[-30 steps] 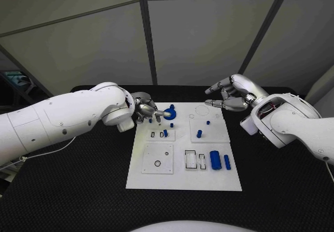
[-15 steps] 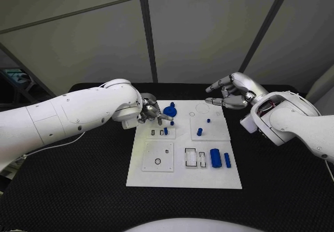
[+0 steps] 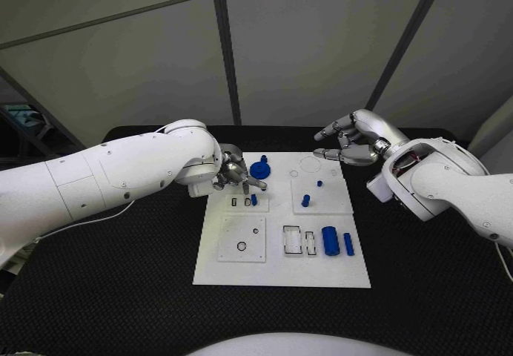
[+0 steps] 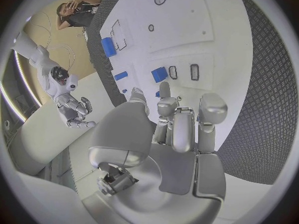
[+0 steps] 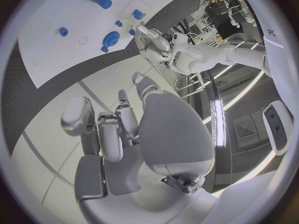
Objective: Assemble the parts on the task board
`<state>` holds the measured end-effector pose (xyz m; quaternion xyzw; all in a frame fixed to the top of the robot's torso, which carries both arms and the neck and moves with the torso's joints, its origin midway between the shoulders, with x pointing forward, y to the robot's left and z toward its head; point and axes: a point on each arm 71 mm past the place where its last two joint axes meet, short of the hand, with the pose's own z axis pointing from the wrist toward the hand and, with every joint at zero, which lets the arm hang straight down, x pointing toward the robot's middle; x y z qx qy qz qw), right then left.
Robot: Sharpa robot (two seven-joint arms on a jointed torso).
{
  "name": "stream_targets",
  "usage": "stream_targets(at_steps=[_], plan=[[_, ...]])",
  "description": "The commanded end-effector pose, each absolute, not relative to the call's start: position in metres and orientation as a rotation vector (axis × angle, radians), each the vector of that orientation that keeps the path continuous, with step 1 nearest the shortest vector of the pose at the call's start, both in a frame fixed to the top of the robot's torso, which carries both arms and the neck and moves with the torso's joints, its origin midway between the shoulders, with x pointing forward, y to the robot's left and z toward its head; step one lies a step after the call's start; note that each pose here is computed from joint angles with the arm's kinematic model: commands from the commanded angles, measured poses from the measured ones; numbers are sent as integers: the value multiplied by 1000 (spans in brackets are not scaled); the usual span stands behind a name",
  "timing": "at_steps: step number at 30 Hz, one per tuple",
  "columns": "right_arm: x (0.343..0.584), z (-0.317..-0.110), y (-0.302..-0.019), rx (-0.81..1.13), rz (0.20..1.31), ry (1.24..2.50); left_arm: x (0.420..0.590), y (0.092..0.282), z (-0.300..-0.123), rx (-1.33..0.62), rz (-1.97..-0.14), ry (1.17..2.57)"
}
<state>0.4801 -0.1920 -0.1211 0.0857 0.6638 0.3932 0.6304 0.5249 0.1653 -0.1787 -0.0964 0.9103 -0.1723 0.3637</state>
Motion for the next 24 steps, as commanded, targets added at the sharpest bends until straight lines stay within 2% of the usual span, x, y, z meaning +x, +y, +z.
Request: stream_targets(at_steps=[1, 24], plan=[[480, -120, -191, 188, 899, 1523, 524, 163, -180, -204, -421, 2376], [481, -121, -190, 187, 899, 1530, 525, 161, -185, -185, -384, 2415]])
